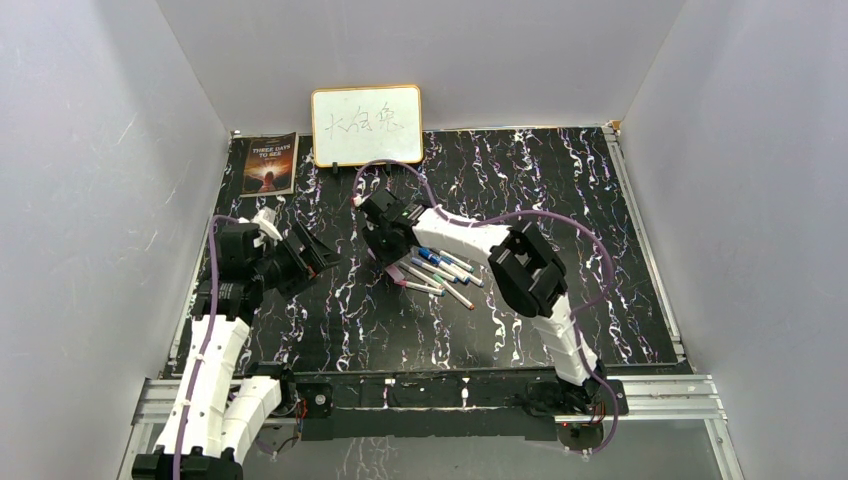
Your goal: Open the pen caps
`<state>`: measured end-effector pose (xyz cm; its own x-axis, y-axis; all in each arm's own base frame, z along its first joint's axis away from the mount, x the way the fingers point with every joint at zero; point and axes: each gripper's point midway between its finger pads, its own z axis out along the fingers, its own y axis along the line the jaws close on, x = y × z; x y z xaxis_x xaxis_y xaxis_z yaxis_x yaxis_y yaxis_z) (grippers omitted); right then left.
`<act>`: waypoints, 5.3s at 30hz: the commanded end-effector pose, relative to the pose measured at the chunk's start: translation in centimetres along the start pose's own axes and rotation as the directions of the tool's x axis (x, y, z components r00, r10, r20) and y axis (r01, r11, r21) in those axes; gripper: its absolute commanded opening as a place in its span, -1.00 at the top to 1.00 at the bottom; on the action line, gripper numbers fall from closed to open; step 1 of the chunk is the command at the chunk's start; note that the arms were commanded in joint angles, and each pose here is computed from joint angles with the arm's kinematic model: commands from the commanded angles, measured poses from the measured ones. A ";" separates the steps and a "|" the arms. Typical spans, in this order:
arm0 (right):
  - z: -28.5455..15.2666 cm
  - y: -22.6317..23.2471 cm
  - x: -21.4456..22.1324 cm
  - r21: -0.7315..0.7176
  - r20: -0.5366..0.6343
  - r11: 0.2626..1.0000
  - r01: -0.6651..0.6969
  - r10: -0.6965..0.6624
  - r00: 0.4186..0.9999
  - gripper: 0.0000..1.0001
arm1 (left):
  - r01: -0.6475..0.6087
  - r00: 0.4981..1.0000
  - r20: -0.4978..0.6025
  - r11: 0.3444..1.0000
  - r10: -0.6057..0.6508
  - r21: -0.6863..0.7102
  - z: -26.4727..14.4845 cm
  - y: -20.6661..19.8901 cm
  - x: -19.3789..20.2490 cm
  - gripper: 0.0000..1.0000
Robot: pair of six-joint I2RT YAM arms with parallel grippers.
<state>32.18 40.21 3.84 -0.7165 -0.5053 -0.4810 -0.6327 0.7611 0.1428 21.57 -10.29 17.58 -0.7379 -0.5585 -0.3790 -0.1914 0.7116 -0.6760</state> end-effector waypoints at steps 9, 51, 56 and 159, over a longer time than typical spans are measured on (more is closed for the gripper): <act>-27.0 10.7 -4.5 -0.566 0.379 0.816 0.119 0.129 0.916 0.85 | -0.073 0.996 -0.017 0.948 0.082 0.309 -2.6 -8.0 -1.6 -0.97; -21.8 1.5 -0.3 -0.087 0.486 0.977 -0.195 0.213 0.847 0.94 | 0.211 0.974 -0.143 0.937 -0.177 0.279 4.7 -8.5 3.1 -0.97; -20.9 3.0 0.5 -0.126 0.453 0.977 -0.170 0.209 0.867 0.94 | 0.192 0.974 -0.166 0.946 -0.152 0.261 6.6 -8.9 4.4 -0.97; -24.7 8.7 11.2 -0.874 0.086 0.465 -0.144 0.439 0.895 0.99 | -0.021 0.988 -0.093 0.714 0.120 0.699 3.8 -17.3 9.8 1.00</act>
<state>12.35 31.46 20.38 -0.9093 -0.0790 -0.4085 -0.4155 0.1213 0.9015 19.08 -30.12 21.36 -0.8645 -0.3619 -0.3488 0.2755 0.2394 -0.9310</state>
